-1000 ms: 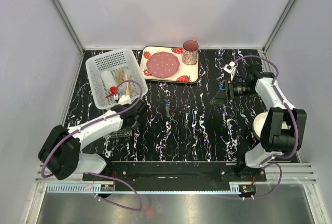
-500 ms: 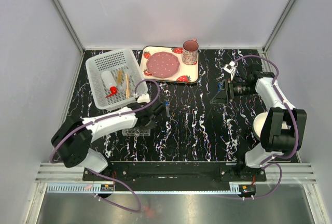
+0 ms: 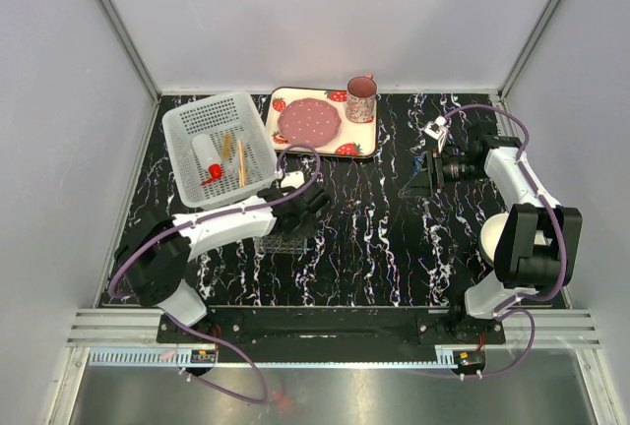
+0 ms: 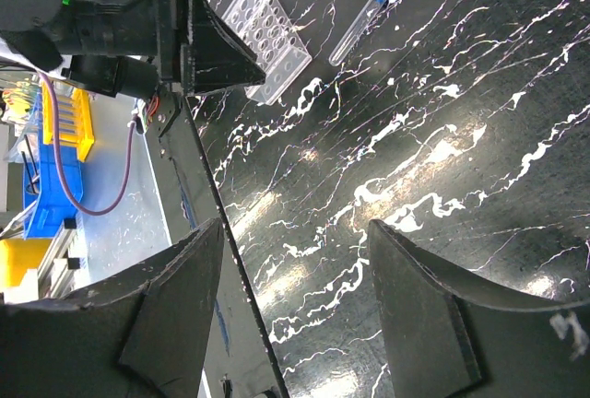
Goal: Organize the chemistry lab equipment
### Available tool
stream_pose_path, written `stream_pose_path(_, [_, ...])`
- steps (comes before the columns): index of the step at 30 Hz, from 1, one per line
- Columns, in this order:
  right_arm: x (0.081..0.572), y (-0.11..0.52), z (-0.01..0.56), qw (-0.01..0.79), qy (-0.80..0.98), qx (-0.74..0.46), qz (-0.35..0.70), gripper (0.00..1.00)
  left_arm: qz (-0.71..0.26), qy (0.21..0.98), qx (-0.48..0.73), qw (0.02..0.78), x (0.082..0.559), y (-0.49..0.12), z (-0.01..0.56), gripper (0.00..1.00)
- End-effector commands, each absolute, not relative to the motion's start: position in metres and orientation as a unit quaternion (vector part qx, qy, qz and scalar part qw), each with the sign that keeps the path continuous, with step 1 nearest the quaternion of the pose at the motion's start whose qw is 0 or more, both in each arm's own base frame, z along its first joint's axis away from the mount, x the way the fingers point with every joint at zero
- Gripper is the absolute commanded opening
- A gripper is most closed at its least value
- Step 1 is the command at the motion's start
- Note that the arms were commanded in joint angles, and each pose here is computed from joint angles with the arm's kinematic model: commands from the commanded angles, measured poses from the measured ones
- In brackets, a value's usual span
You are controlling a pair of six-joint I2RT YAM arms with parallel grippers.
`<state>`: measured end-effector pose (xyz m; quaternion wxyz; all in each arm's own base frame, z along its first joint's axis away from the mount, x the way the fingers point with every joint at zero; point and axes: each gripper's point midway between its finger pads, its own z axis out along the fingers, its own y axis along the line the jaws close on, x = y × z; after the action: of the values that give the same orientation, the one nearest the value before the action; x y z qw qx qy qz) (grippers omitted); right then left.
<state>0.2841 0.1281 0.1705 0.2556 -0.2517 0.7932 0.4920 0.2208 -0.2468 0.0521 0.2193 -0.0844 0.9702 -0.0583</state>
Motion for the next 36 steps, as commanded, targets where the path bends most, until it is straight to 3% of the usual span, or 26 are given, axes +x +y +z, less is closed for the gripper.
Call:
stream_pose_path(1, [0.291,0.125,0.178,0.276,0.790,-0.268,0.478,0.70,-0.124,0.951,-0.077,0.273,0.232,-0.258,0.100,0.48])
stream_pose_path(9, [0.307,0.108,0.167,0.288,0.830,-0.254,0.403,0.70,-0.198,0.916,-0.022,0.348,0.235,-0.251,0.145,0.92])
stream_pose_path(12, [0.327,0.086,0.157,0.293,0.875,-0.214,0.320,0.70,-0.227,0.902,-0.005,0.368,0.233,-0.235,0.153,0.99])
stream_pose_path(15, [0.342,0.054,0.142,0.276,0.918,-0.172,0.227,0.68,-0.264,0.879,0.000,0.397,0.229,-0.218,0.166,0.99])
stream_pose_path(21, [0.332,0.032,0.108,0.219,0.950,-0.153,0.162,0.64,-0.309,0.848,0.003,0.431,0.213,-0.193,0.176,0.99])
stream_pose_path(27, [0.311,0.034,0.067,0.154,0.965,-0.169,0.129,0.63,-0.333,0.842,-0.004,0.426,0.197,-0.186,0.165,0.99])
stream_pose_path(36, [0.324,0.025,0.033,0.126,0.975,-0.156,0.094,0.57,-0.340,0.835,-0.007,0.433,0.197,-0.186,0.170,0.99])
